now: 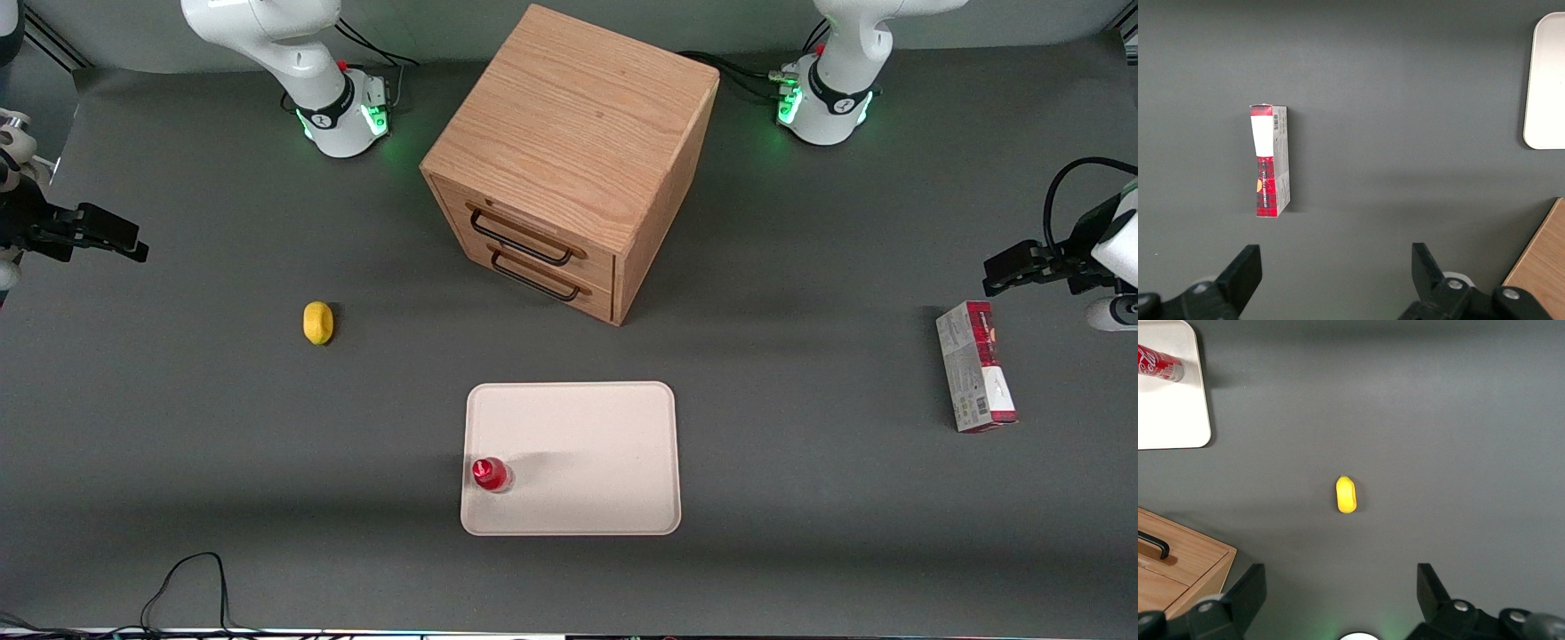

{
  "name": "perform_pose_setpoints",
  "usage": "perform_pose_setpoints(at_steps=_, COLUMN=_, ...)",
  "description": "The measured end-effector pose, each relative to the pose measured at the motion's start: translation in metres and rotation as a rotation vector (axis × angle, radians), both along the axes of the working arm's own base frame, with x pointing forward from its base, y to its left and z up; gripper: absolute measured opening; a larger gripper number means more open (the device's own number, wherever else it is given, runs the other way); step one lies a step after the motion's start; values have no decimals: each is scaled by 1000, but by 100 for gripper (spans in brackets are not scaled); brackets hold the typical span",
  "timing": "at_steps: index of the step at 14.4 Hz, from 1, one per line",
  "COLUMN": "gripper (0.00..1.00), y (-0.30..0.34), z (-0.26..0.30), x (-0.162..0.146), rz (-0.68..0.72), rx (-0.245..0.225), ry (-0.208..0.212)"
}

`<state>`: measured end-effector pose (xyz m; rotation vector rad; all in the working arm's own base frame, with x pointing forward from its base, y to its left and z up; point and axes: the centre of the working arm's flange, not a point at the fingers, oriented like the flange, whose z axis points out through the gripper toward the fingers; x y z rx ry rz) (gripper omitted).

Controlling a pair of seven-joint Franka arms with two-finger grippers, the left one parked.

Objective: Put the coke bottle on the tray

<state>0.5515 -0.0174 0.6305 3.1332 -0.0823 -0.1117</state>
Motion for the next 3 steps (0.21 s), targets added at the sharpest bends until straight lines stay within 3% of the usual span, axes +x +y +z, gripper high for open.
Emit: perform_pose_setpoints(at_steps=3, gripper=100, y=0, z=1, x=1, rz=0, rx=0, ry=-7)
